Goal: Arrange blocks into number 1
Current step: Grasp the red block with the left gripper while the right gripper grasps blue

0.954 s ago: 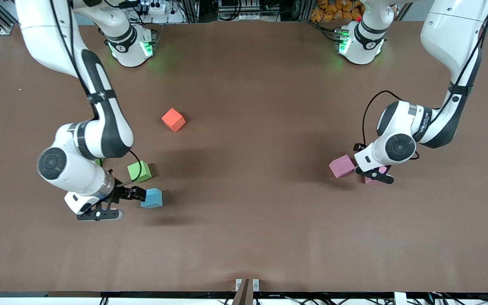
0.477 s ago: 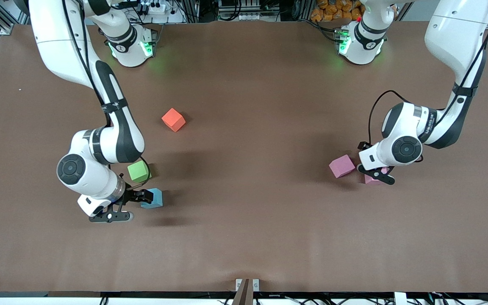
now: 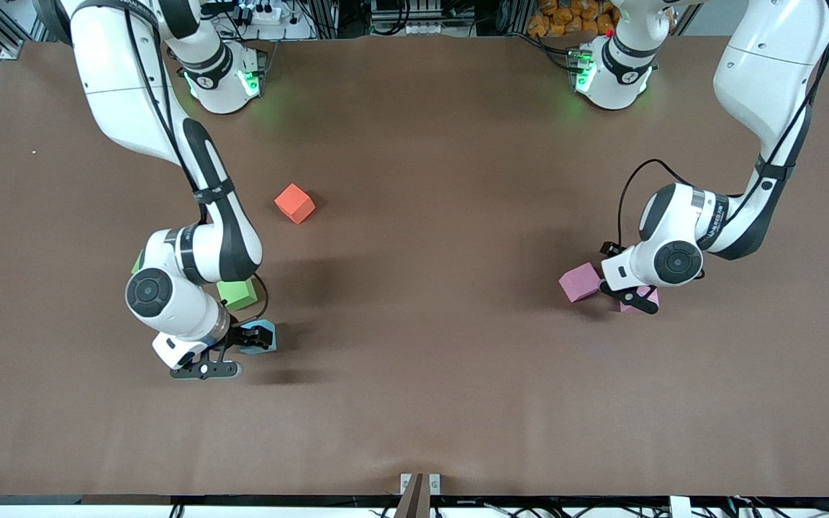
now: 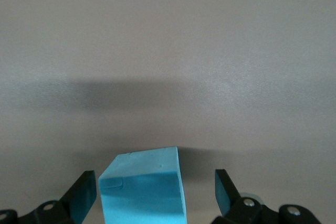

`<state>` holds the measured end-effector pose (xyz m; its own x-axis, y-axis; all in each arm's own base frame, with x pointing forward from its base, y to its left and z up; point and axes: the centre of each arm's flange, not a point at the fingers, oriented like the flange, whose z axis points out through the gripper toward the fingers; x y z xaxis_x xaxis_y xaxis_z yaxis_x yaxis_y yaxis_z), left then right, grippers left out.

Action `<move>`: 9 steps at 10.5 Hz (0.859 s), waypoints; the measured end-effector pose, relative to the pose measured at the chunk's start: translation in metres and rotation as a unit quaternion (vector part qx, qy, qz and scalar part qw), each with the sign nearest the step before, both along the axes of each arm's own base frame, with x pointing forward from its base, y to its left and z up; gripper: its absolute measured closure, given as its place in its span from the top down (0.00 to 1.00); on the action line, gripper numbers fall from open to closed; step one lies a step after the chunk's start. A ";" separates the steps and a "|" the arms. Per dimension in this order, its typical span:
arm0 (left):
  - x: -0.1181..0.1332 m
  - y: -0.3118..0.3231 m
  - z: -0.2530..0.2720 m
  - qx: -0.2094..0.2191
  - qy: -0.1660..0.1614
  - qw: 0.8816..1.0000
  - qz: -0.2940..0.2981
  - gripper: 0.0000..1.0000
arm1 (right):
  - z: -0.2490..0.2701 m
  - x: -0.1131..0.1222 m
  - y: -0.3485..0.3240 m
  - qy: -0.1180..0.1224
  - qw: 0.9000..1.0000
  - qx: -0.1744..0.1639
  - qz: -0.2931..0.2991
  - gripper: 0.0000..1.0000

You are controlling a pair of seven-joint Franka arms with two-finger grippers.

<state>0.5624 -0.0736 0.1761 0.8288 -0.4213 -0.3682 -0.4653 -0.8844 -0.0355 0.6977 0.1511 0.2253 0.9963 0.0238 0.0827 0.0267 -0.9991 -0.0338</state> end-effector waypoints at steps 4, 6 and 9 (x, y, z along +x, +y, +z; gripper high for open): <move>0.011 0.001 0.011 -0.001 -0.015 1.000 0.003 0.63 | -0.010 0.000 0.004 -0.004 1.000 -0.001 0.002 1.00; 0.018 -0.002 0.029 0.002 -0.036 0.999 0.015 0.63 | -0.013 -0.001 0.006 -0.002 1.000 -0.002 0.003 1.00; 0.015 -0.047 0.068 0.002 -0.065 0.996 0.059 0.63 | -0.014 -0.003 0.013 -0.001 1.000 -0.002 0.008 1.00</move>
<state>0.5776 -0.1207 0.2438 0.9134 -0.3175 -0.2549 -0.3497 -0.9324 -0.0918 0.6951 0.1643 0.2113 0.9956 0.0401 0.0850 0.0427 -0.9987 -0.0288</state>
